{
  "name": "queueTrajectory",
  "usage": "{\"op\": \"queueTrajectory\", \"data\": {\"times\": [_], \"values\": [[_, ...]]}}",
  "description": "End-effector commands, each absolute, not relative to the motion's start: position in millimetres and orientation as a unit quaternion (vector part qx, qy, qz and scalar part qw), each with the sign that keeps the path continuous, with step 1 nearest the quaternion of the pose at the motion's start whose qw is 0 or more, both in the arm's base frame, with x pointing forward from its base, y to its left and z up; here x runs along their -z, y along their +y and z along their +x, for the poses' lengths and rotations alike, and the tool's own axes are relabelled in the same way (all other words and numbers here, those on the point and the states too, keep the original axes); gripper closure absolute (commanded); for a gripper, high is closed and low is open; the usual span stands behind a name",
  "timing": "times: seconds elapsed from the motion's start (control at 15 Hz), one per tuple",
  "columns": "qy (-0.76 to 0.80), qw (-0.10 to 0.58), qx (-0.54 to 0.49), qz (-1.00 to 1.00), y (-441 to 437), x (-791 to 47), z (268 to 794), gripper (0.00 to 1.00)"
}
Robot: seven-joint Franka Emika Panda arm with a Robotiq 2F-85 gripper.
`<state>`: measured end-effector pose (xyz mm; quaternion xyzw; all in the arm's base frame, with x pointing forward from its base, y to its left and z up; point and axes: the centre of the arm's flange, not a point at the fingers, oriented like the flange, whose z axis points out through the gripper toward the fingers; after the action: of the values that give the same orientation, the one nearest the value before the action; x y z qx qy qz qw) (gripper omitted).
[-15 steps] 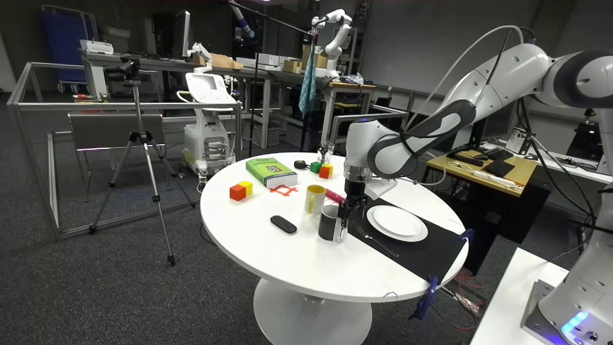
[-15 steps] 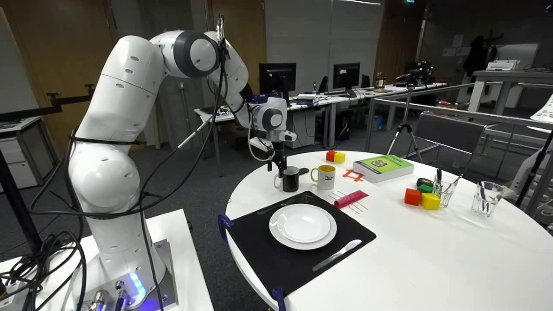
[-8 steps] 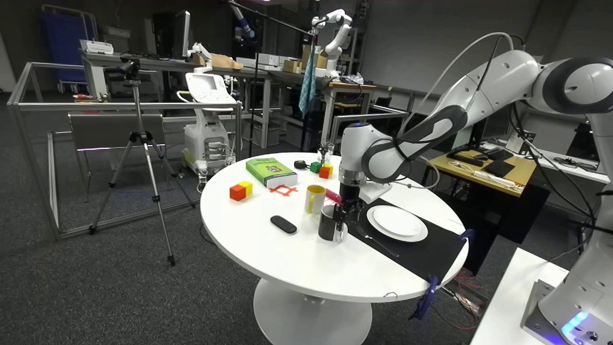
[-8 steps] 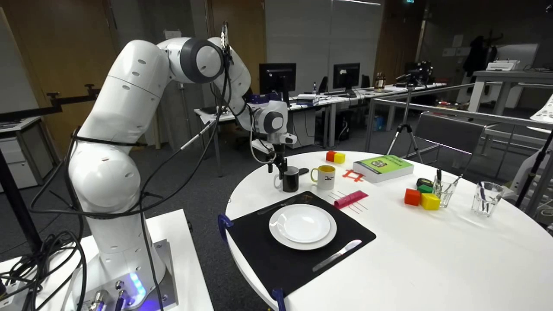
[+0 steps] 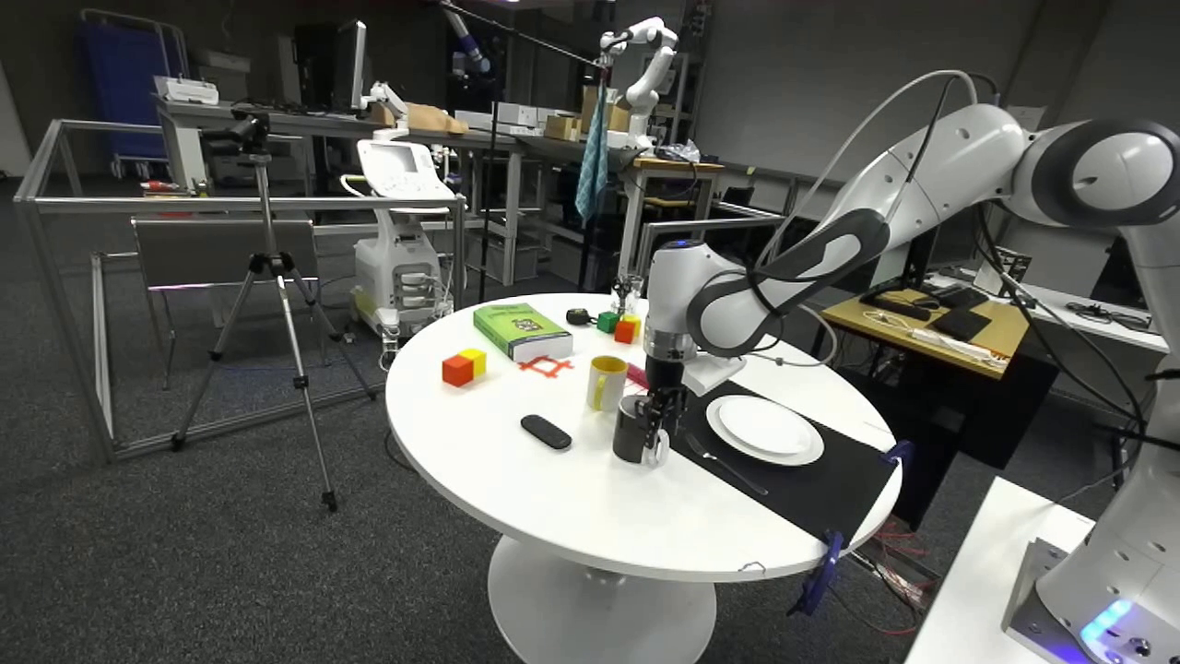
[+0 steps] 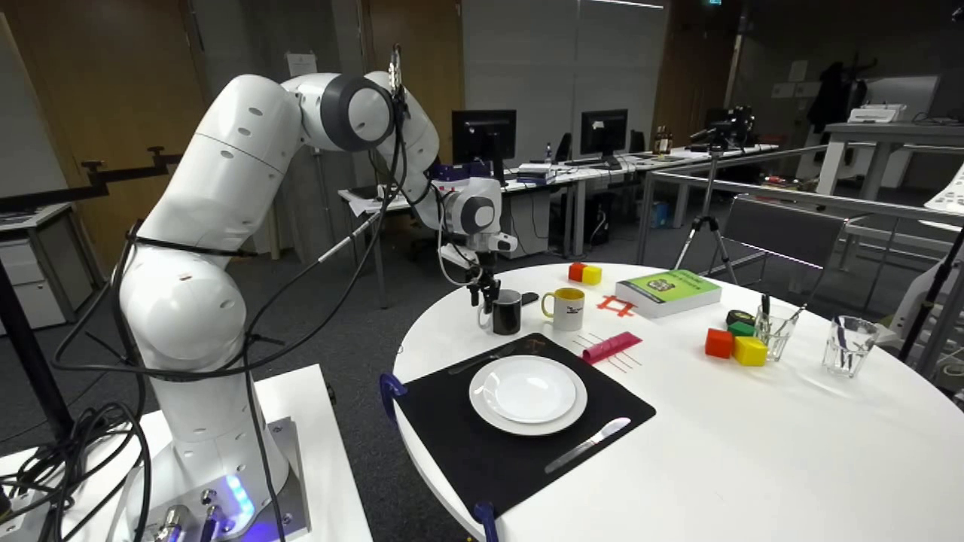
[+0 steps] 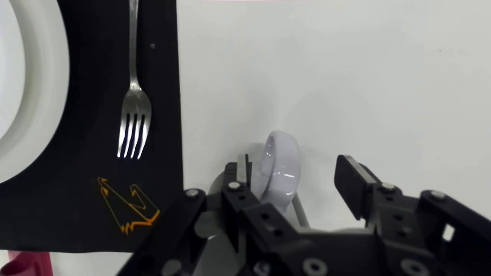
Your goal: Move the black cup to the left side of the white plate
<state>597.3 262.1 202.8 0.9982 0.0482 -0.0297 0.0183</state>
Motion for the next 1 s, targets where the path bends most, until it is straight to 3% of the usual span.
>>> {"op": "queueTrajectory", "data": {"times": [0.0, 0.27, 0.93], "values": [[0.037, 0.022, 0.018, 0.999, 266.2, -203.7, 605.4, 0.67], [0.033, 0.021, 0.019, 0.999, 263.8, -204.2, 606.4, 0.98], [0.037, 0.023, 0.015, 0.999, 257.7, -216.9, 605.0, 0.95]]}}
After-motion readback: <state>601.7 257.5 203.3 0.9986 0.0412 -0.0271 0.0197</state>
